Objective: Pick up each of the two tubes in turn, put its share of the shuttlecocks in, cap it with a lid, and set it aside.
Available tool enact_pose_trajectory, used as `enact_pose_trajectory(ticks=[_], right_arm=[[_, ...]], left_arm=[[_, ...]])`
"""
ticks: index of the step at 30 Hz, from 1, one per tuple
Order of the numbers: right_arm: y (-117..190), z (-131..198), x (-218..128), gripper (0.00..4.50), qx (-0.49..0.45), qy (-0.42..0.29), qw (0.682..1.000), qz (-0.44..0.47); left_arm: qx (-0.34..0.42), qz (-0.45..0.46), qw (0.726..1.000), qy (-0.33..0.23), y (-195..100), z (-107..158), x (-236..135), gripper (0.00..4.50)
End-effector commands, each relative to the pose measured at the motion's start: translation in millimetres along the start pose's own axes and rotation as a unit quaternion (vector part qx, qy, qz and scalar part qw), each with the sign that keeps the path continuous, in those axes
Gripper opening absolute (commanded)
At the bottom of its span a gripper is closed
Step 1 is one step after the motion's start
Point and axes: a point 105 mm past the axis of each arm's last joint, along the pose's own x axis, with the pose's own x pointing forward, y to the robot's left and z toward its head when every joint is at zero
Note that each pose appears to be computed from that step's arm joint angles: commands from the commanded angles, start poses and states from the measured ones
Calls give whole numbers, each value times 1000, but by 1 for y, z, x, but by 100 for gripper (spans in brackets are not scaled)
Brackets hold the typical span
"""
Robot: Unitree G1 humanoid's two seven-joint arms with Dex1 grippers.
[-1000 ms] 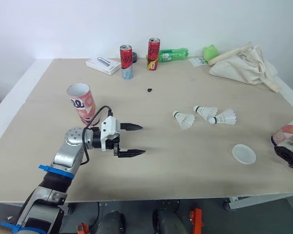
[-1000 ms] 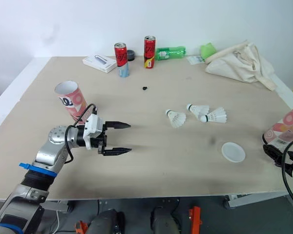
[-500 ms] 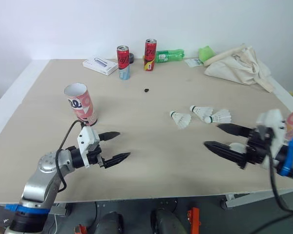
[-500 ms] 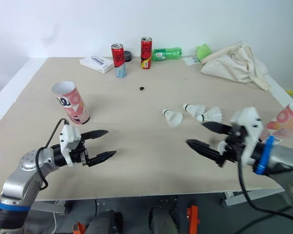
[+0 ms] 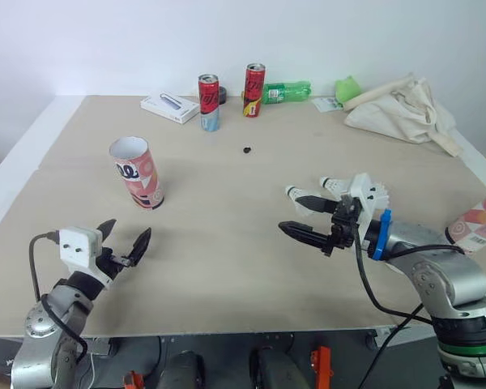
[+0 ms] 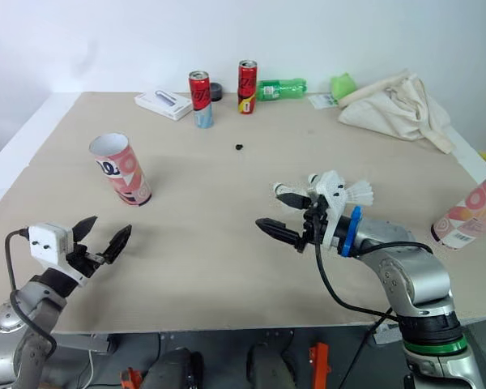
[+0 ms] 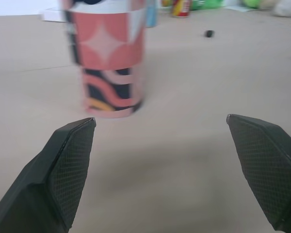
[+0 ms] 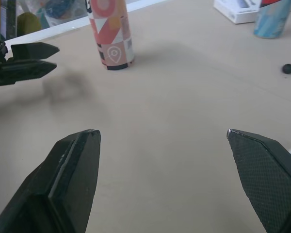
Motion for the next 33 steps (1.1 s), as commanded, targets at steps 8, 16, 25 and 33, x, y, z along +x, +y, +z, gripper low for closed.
enact_pose_trajectory(ticks=[8, 16, 25, 33], right_arm=[[-1, 3, -12, 447, -20, -12, 999, -39], [0, 3, -21, 447, -20, -13, 998, -62], [-4, 4, -26, 447, -22, -10, 997, -77], [-5, 3, -27, 447, -17, -10, 997, -79]], left_arm=[[20, 35, 999, 16, 24, 4, 47, 450], [8, 7, 1000, 17, 15, 5, 73, 450], [14, 9, 1000, -3, 15, 19, 101, 450], [28, 12, 999, -16, 16, 29, 112, 450]])
